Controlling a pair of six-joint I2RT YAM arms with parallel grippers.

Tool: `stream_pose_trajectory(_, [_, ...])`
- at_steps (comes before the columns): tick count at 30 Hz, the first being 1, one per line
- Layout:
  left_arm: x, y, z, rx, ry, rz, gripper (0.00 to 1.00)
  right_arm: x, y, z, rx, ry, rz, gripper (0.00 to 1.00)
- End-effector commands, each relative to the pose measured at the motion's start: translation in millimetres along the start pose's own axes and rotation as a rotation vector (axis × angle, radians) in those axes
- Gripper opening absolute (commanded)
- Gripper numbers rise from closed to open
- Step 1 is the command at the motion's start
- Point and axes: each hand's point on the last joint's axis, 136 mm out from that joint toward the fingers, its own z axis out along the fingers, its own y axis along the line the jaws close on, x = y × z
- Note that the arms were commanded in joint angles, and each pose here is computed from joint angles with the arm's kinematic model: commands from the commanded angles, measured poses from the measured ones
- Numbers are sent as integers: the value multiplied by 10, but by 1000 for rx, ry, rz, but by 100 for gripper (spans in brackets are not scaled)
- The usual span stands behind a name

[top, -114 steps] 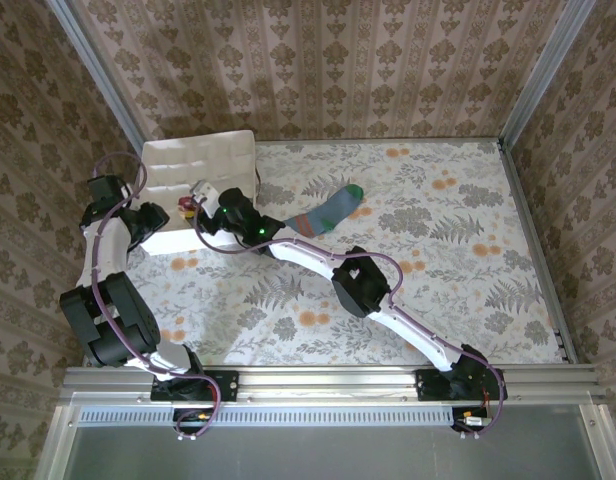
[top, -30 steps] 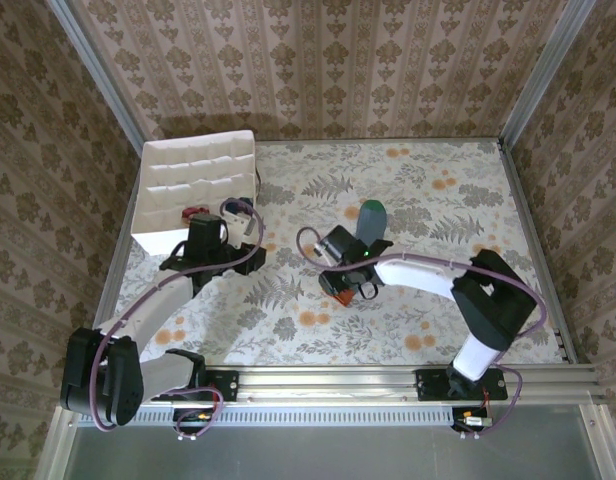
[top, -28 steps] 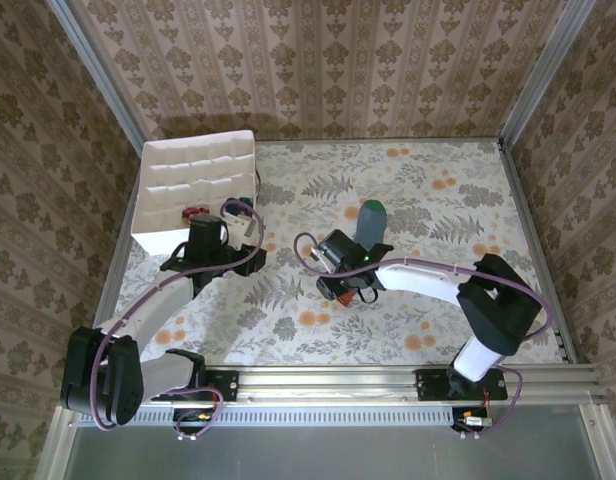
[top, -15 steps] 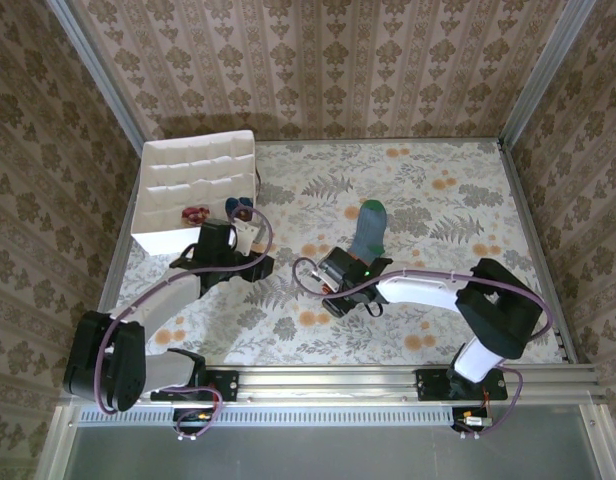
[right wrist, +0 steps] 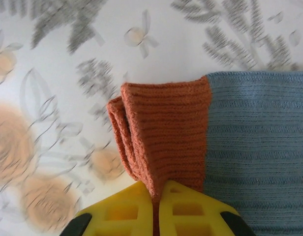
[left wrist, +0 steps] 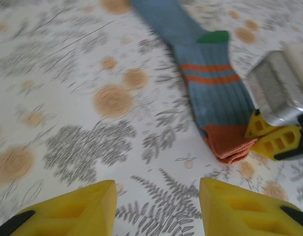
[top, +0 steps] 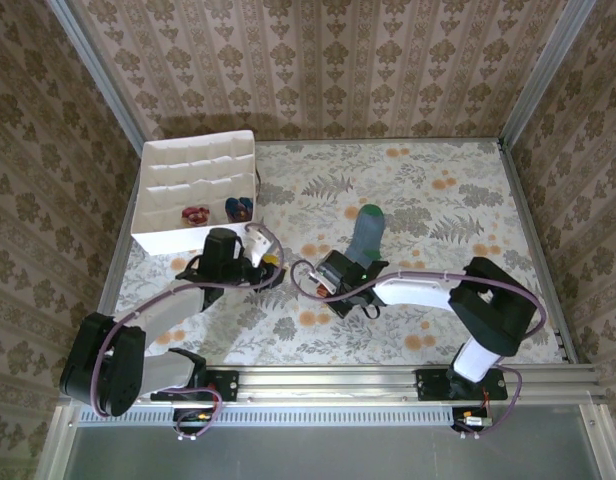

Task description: Roll the socks

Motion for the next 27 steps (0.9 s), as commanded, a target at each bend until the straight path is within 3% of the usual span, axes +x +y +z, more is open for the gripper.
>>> stream_pose_trajectory(1, [-282,-407,5,159,-143,360,43,107,220,-87,-151,6,24,5])
stream_pose_trajectory(6, [-224,-684,120,281,-186,564,45,177,356,-124,-246,17,52,4])
stream_pose_trajectory(15, [82,-1060,240,378,-146,695,48,178,376,-198,-446,-34,215,4])
stream_pose_trajectory(27, [361,-1216,475,458,-82,705,49,240,406,-261,-517,-10,254,3])
